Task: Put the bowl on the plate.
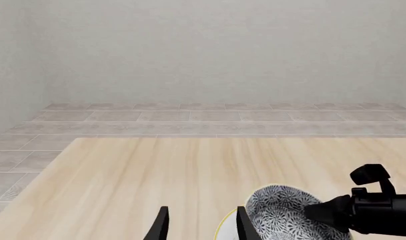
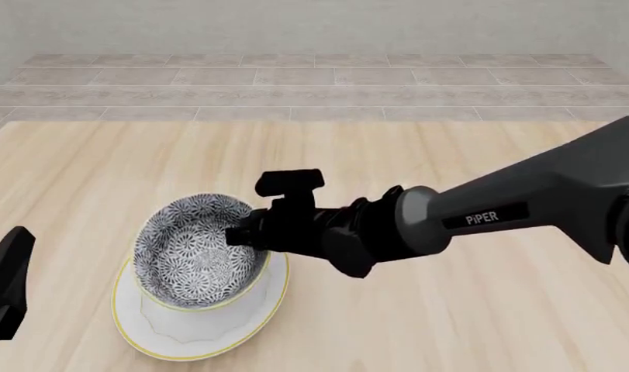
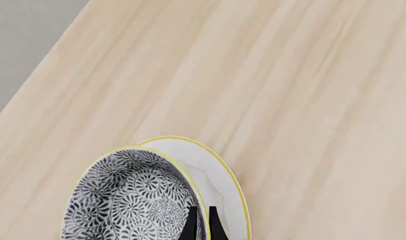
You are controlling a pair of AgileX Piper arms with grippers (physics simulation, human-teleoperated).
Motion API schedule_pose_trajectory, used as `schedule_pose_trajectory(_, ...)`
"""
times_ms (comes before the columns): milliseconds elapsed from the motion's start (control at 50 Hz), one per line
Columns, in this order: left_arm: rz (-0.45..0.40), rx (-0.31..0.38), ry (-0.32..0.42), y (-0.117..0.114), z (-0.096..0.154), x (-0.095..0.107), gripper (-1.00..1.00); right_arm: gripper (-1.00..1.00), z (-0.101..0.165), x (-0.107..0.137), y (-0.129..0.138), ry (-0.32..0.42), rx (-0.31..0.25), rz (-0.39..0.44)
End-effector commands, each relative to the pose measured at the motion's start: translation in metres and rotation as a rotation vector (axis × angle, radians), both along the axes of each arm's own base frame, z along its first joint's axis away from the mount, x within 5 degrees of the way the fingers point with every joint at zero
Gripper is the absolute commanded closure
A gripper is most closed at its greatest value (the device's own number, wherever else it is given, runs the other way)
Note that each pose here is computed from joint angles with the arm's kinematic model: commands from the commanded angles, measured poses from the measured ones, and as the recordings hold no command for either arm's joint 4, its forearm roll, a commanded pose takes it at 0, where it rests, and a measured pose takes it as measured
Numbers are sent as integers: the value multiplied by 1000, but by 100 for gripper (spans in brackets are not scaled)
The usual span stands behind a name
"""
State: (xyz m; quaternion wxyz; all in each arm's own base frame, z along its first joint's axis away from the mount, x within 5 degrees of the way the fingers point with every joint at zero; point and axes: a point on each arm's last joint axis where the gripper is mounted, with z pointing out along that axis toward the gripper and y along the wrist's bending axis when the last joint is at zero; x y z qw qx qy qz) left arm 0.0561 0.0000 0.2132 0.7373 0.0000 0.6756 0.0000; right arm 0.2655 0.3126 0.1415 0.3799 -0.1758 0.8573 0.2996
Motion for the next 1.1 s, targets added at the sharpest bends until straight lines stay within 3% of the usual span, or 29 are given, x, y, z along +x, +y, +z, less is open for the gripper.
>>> schedule_pose_trajectory(20,0,0,0,0,0,0,-100,100,-2,0,1,11,15,-13)
schedule_pose_trajectory(1100,0,0,0,0,0,0,-100,100,-6,-2,1,12,12,-10)
